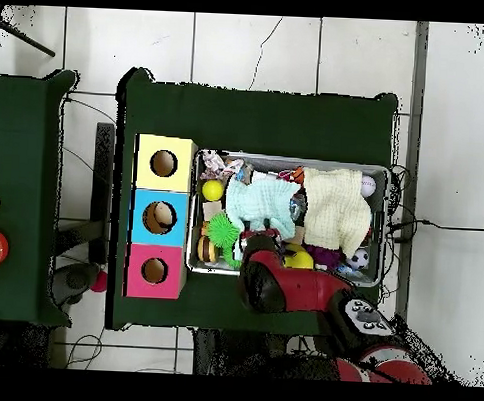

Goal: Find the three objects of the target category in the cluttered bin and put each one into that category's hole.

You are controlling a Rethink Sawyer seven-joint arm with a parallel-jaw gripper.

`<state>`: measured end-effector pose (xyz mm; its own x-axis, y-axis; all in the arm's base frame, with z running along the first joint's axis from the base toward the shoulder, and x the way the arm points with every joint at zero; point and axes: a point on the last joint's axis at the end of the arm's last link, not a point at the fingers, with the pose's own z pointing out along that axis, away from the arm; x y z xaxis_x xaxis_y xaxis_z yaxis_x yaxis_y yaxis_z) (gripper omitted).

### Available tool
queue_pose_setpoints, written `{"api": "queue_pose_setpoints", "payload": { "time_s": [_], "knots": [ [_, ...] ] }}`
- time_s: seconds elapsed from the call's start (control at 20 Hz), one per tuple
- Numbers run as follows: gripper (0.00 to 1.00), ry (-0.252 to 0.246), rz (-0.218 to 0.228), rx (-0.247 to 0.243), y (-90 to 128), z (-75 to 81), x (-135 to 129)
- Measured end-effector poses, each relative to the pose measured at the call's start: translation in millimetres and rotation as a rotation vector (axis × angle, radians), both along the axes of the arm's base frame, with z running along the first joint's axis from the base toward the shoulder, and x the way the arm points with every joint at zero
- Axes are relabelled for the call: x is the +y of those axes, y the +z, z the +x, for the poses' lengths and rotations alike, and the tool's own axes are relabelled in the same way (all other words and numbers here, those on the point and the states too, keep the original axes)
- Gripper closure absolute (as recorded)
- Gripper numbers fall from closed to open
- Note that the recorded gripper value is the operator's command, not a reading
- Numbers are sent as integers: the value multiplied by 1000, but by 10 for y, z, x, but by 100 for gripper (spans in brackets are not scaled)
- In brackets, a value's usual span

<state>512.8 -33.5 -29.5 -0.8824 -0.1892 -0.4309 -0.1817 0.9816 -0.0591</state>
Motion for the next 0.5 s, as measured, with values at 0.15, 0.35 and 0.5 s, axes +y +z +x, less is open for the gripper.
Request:
{"api": "queue_pose_setpoints", "payload": {
  "time_s": [0.15, 0.35, 0.5],
  "knots": [
    [100, 2, -2, -6, 6, 5, -8],
    [100, 1, -4, -12, 14, 20, -29],
    [100, -2, -6, -6, 30, 23, -53]
  ]
}}
